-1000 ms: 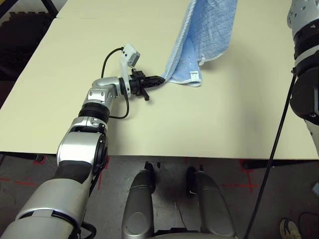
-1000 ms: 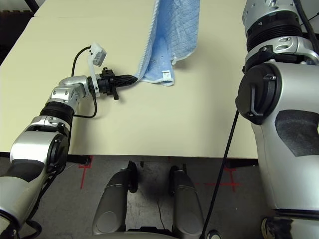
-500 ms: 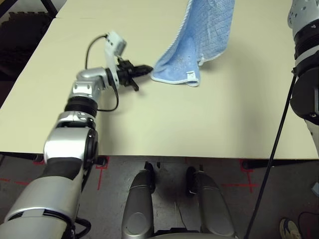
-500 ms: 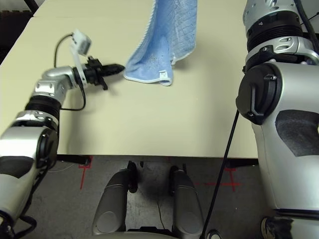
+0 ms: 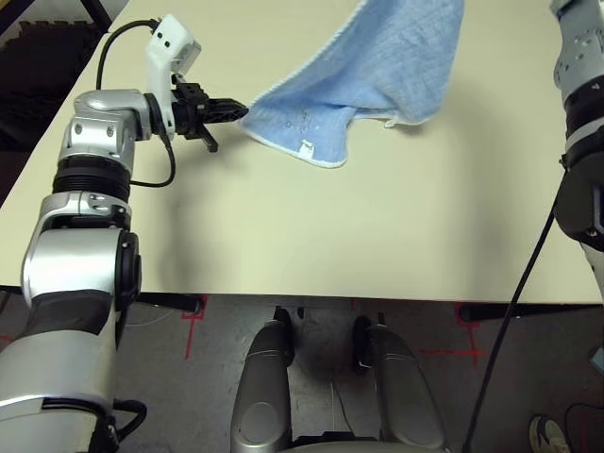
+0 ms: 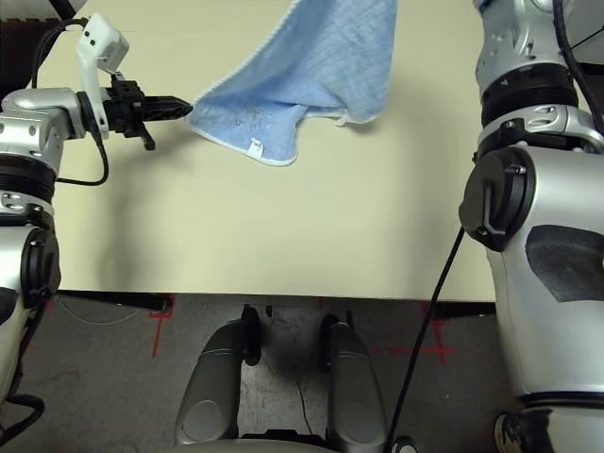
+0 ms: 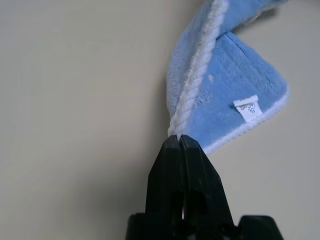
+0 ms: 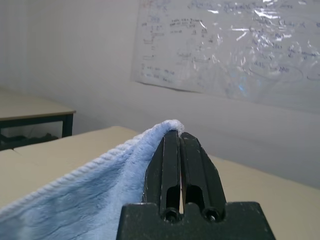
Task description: Fold the towel and set it aside.
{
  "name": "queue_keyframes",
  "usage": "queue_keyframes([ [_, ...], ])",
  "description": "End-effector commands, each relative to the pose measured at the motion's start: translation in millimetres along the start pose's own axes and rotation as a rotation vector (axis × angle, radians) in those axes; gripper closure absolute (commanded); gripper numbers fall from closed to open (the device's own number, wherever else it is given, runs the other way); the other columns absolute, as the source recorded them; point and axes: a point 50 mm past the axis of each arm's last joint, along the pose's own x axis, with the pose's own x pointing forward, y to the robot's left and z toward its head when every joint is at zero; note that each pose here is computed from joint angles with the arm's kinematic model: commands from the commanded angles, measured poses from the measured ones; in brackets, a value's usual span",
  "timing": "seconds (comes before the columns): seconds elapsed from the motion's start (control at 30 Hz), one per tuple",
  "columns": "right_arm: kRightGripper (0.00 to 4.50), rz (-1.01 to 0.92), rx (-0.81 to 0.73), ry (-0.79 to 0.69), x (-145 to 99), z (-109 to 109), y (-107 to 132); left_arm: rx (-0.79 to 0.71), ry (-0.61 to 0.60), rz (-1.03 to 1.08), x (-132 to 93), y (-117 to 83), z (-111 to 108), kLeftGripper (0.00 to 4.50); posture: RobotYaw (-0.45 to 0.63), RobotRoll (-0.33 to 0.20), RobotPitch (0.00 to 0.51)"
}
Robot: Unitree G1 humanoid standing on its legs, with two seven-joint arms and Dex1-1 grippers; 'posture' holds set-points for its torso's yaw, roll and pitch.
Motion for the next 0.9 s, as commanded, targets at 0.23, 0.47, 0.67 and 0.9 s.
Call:
queue_keyframes([
  [0.23, 4.50, 0.019, -0.042, -0.084, 11, 31, -2, -0.086, -0.007, -0.064, 26, -21, -32, 4.46, 0.09, 0.000, 0.275],
  [0.47, 4.50, 0.064, -0.044, -0.136, 23, 47, 6, -0.116, 0.020, -0.032, 36, -27, -52, 4.46, 0.08, 0.000, 0.279],
  [0.67, 4.50, 0.085, -0.040, -0.151, 27, 51, 10, -0.072, 0.022, 0.012, 37, -24, -53, 4.46, 0.08, 0.000, 0.275],
  [0.9, 4.50, 0.099, -0.030, -0.161, 30, 53, 14, -0.012, 0.030, 0.033, 37, -22, -52, 4.46, 0.08, 0.000, 0.274],
])
